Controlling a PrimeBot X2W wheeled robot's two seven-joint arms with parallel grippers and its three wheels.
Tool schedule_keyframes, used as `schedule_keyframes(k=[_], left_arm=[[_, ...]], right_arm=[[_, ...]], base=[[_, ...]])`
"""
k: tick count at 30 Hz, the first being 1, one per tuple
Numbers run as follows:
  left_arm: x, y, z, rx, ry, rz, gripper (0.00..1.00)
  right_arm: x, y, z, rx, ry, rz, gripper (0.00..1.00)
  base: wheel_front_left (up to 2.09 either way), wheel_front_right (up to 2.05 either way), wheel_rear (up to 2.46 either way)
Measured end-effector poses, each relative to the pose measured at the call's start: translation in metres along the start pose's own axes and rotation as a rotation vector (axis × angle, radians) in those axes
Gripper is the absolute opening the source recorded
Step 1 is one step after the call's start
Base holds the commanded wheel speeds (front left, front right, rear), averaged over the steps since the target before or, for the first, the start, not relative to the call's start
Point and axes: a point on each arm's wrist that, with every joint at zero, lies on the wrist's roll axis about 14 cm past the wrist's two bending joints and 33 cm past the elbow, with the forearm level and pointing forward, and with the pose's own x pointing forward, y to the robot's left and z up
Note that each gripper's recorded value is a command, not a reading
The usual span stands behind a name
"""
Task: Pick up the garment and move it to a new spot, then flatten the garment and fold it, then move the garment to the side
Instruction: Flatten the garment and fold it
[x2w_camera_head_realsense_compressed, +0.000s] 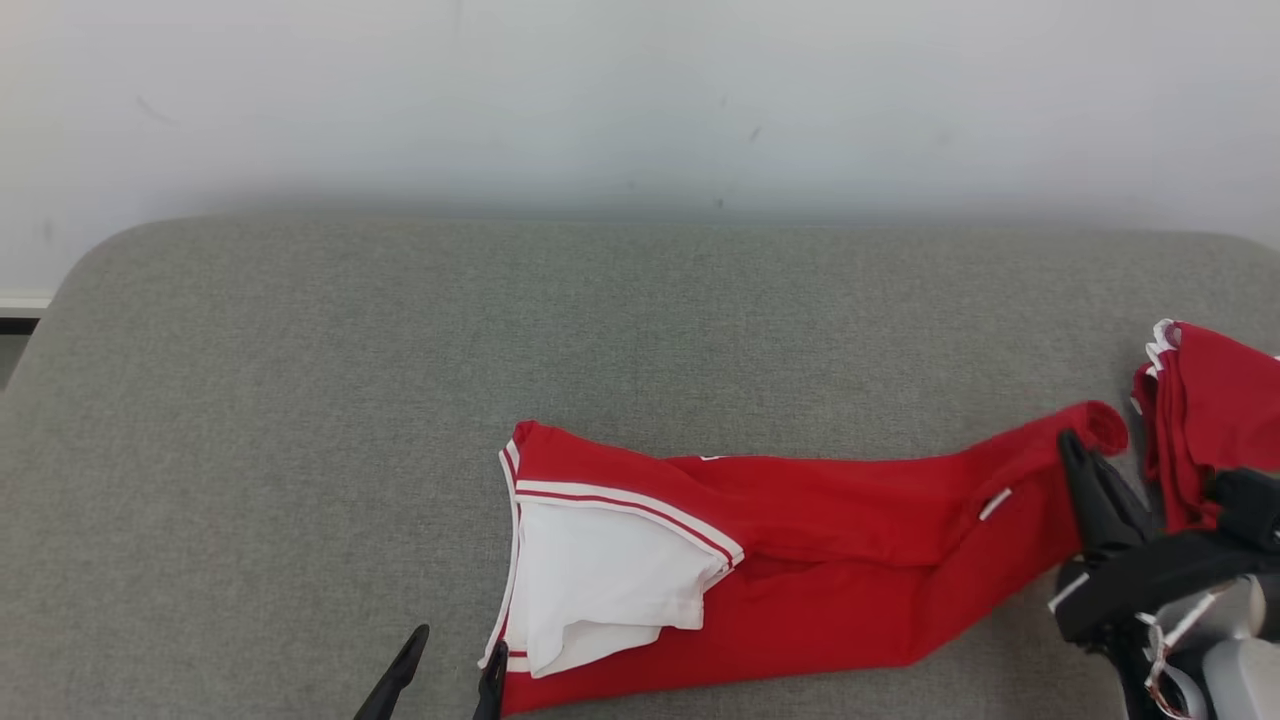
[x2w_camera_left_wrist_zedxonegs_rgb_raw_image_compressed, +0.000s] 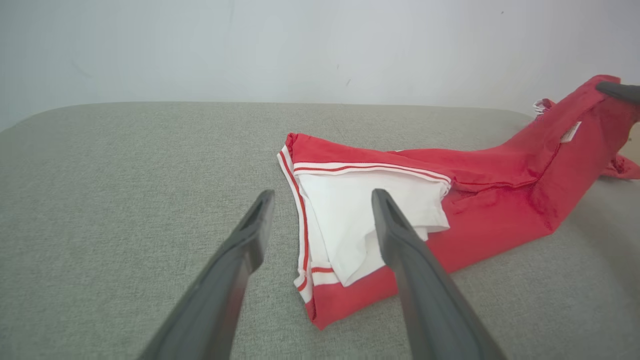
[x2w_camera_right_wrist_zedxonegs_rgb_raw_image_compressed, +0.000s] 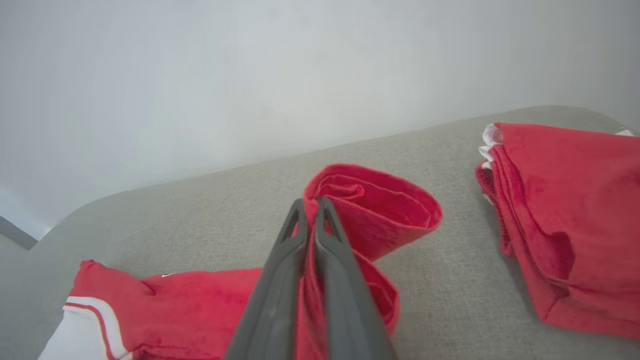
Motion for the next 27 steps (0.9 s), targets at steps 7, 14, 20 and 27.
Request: schedule_keyframes(k=[7,14,20,27], left_arm=[[-0.006,0.004,-0.002,-0.004,0.007,0.021,1.00],[-0.011,0.013,0.000,-0.007,0.000,0.058,1.00],[-0.016,0.025,-0.003,-0.017,0.008,0.103,1.00],[-0.022,0.038,-0.010,-0.044,0.025,0.157,1.00]], right_arm=[[0.023,0.068,0.005,0.010,0.008,0.154,0.00],[0.039,0.128,-0.001,0.027,0.035,0.295,0.00],[0.046,0.182,-0.022,0.033,0.095,0.424,0.00],[0.044,0.228,-0.057,0.034,0.189,0.541,0.00]], base=[[0.00,0.00,0.00],[0.00,0.00,0.00],[0.00,0.00,0.00],[0.00,0.00,0.00]])
